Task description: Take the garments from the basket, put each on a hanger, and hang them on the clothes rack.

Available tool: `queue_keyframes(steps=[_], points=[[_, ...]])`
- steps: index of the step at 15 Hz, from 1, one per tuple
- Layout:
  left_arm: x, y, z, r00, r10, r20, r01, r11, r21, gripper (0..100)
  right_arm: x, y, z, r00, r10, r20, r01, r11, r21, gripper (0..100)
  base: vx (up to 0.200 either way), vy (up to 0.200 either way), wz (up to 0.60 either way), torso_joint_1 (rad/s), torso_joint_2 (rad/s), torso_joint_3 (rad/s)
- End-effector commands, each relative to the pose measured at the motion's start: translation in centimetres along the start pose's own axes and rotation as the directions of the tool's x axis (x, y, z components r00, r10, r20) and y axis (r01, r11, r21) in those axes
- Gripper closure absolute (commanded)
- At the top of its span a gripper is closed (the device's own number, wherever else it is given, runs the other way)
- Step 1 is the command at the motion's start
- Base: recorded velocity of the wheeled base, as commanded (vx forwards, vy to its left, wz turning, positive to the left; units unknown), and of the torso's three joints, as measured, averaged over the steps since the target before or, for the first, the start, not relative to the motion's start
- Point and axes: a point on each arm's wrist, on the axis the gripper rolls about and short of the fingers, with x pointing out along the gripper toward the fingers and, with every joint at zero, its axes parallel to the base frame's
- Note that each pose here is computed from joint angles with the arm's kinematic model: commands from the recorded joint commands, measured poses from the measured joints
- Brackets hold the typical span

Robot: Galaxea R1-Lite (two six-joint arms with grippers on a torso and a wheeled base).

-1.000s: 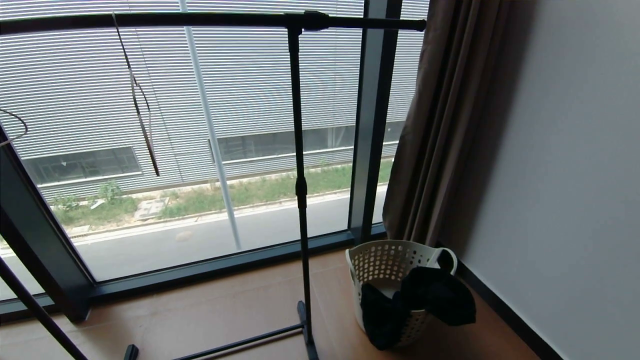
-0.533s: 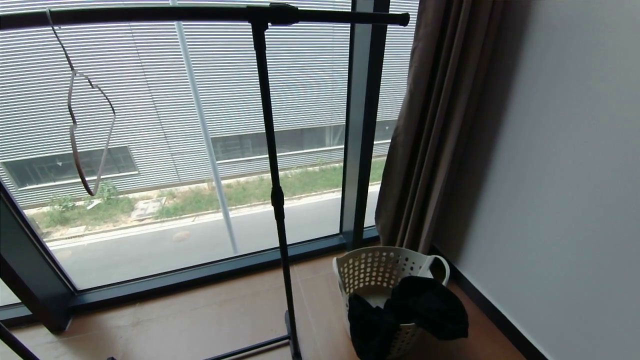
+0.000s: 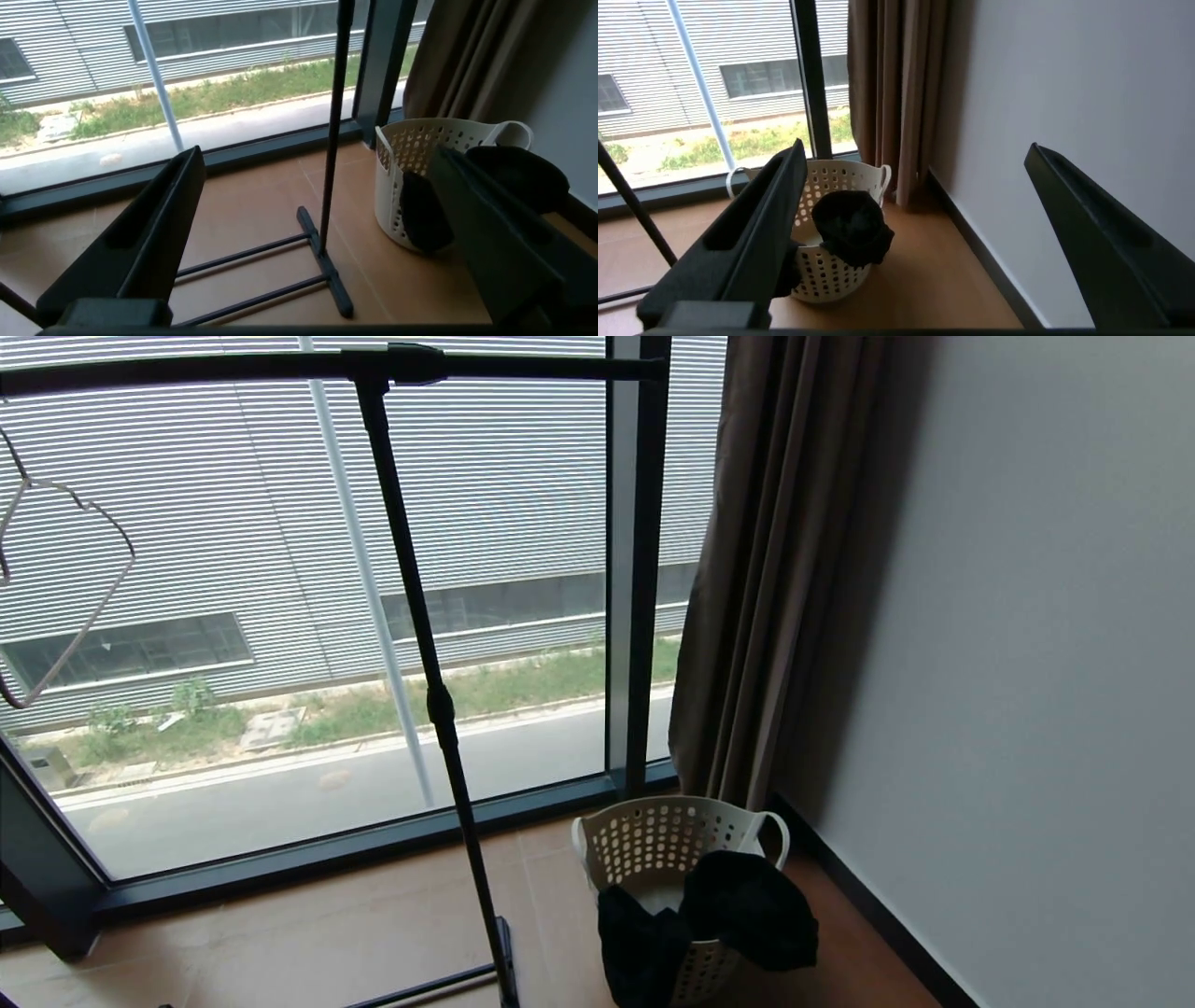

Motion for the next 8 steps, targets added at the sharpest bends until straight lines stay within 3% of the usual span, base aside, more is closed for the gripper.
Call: queue_keyframes(steps=[1,5,8], points=[[0.00,0.01,-0.01,1.000,0.003,-0.001,-0.003,1.000,-0.003,0,0.00,0.00,0.00,1.000,0.001,0.001,-0.001,1.000,0.000,0,0.000,0.000,0.00,-0.041,0.25,0.203],[-0.01,0.02,0.03,1.000,0.009,0.001,-0.009,1.000,-0.009,0,0.00,0.00,0.00,1.000,0.001,0.001,-0.001,1.000,0.000,0,0.000,0.000,0.00,-0.046,0.39,0.344],[-0.01,0.01,0.03,1.000,0.003,0.001,-0.003,1.000,-0.007,0,0.00,0.00,0.00,1.000,0.001,0.001,-0.001,1.000,0.000,0,0.000,0.000,0.00,-0.008,0.14,0.122]])
